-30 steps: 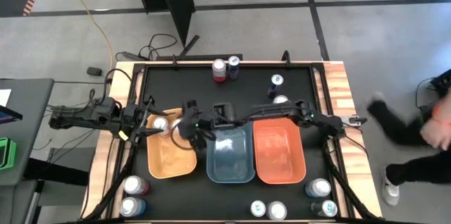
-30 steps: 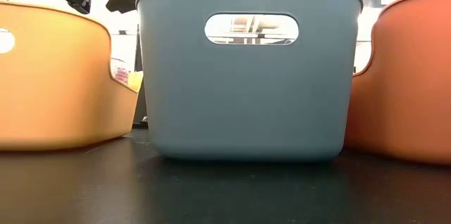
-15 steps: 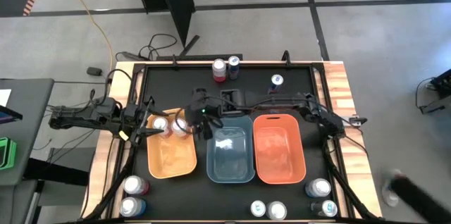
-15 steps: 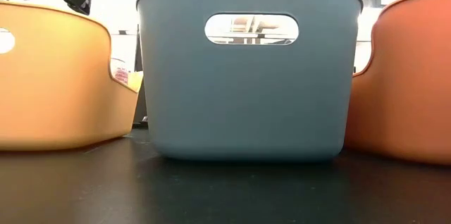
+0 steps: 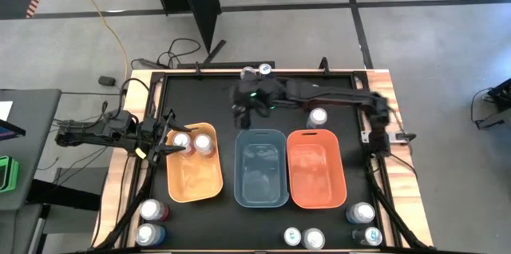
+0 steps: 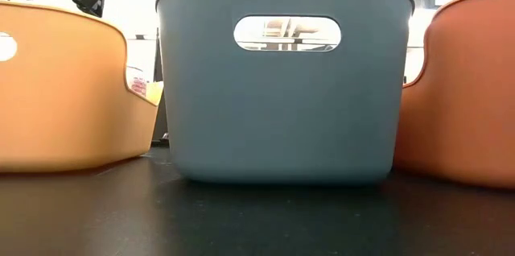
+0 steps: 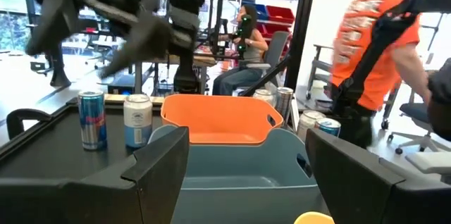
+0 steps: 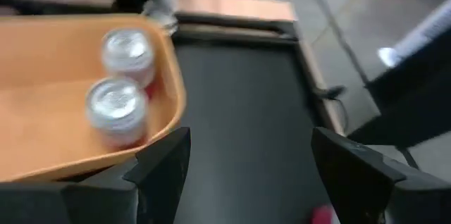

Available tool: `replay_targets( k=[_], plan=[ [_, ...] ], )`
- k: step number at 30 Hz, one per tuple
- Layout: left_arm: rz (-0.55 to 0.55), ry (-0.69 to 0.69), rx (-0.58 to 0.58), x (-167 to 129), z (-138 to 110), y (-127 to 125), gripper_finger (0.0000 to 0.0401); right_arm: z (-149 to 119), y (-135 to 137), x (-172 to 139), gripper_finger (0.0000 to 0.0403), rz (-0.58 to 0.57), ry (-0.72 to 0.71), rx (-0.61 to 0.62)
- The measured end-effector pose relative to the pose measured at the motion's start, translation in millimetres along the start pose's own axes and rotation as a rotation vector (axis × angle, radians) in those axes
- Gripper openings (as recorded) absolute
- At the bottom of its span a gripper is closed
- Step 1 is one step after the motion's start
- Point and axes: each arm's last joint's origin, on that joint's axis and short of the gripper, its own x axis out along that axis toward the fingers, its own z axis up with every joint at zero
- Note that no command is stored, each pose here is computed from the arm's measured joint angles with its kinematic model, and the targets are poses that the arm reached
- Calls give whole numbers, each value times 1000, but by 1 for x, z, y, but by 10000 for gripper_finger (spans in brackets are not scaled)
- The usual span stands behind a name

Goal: Sort soda cans
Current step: Put the middle blue soda can into the blue bin

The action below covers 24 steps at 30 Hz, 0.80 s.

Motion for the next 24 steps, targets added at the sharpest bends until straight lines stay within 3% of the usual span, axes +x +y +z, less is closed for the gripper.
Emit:
replay_targets(
  k=[6, 11, 18, 24],
  plan=[
    [16, -2, -7, 0, 0, 0, 279, -41, -39, -49, 310, -186, 39, 158],
    [52, -8, -7, 0, 0, 1, 279, -68, -71, -92, 310, -275, 82, 327],
    [105, -12, -7, 0, 1, 3, 279, -116, -110, -120, 310, -396, 398, 489],
    [106, -10, -5, 0, 0, 3, 279, -141, -130, -120, 328, -451, 583, 561]
  ],
)
